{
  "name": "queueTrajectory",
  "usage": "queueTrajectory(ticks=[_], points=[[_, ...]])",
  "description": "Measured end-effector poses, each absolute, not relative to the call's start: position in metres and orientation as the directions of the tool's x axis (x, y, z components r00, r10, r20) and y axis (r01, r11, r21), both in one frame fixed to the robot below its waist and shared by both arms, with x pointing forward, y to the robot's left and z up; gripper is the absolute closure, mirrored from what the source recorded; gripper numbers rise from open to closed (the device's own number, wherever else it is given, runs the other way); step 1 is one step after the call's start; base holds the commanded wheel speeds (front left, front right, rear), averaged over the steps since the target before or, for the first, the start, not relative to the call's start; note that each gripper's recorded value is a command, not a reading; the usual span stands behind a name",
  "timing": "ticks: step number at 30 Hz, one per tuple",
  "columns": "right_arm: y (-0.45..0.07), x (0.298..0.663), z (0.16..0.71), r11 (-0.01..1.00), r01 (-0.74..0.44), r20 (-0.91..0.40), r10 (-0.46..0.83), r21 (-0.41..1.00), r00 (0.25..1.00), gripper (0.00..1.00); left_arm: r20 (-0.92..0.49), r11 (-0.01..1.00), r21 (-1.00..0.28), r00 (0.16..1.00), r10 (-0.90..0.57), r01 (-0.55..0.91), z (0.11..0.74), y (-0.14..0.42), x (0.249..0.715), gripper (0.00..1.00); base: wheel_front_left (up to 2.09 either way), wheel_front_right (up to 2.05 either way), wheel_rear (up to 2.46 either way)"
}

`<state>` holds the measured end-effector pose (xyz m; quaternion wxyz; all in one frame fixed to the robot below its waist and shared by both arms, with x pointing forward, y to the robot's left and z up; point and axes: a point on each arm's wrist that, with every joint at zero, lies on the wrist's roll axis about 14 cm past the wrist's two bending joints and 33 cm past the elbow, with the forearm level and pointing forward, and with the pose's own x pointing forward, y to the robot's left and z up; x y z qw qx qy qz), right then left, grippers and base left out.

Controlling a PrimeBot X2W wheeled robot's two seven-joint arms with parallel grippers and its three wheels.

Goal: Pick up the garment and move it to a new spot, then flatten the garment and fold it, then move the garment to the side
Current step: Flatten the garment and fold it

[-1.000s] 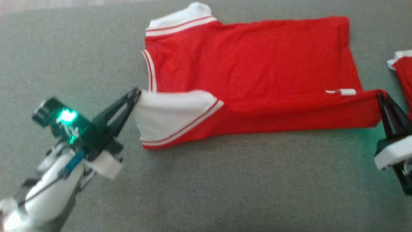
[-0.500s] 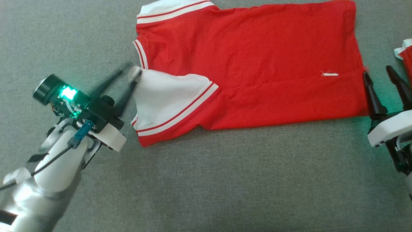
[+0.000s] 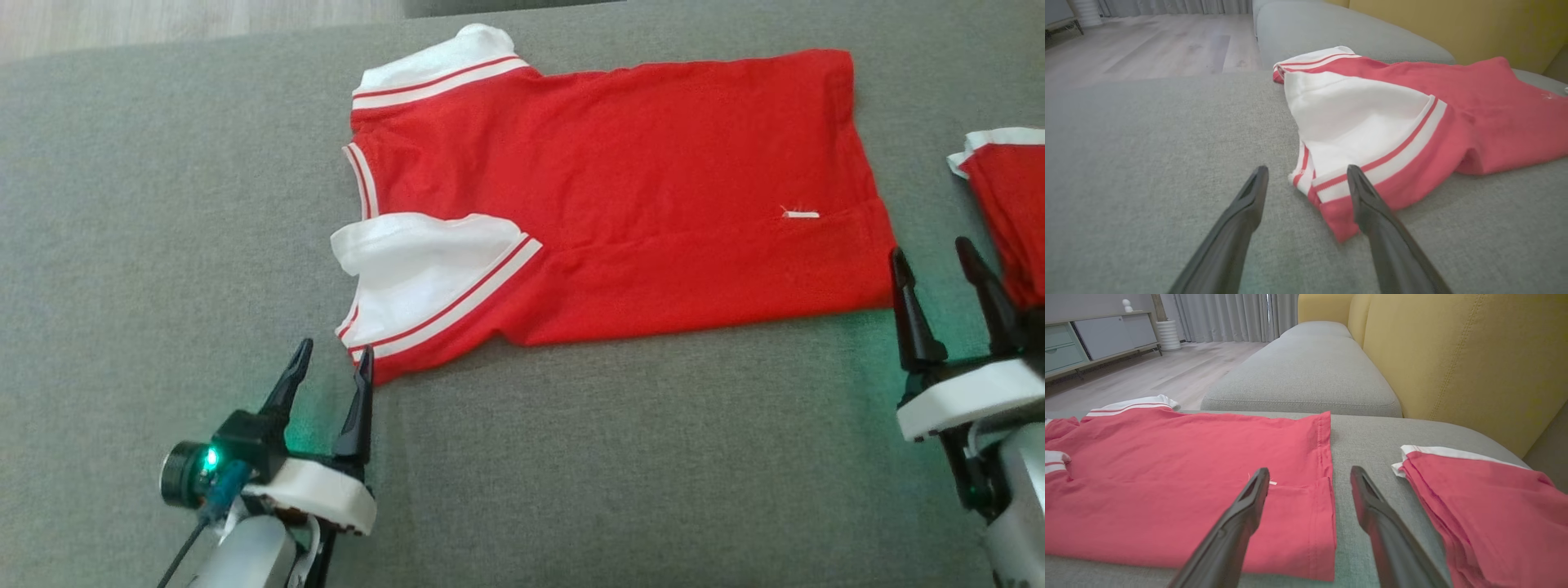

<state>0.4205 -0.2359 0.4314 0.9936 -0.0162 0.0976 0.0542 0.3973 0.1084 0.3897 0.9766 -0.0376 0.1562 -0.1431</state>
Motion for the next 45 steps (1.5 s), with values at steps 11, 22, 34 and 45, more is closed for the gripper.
queueTrajectory(ticks=[11, 22, 34, 45], points=[[-0.238, 0.417, 0.439, 0.995, -0.094, -0.169, 0.089, -0.02, 0.982, 0.0, -0.458, 0.956, -0.177, 0.84, -0.291, 0.235, 0.358, 0.106, 0.386, 0.26, 0.0, 0.0, 0.0], [-0.252, 0.4, 0.396, 1.0, 0.0, -0.32, 0.007, 0.021, 0.947, 0.0, -0.439, 0.933, -0.178, 0.823, -0.361, 0.313, 0.364, 0.097, 0.387, 1.0, 0.0, 0.0, 0.0], [-0.249, 0.414, 0.363, 0.999, 0.036, -0.473, -0.018, 0.029, 0.881, 0.14, -0.42, 0.939, -0.147, 0.84, -0.345, 0.312, 0.37, 0.108, 0.391, 1.0, 0.0, 0.0, 0.0], [-0.244, 0.418, 0.358, 0.998, 0.043, -0.526, -0.01, 0.05, 0.85, 1.0, -0.385, 0.94, -0.128, 0.857, -0.342, 0.317, 0.383, 0.11, 0.394, 1.0, 0.0, 0.0, 0.0]])
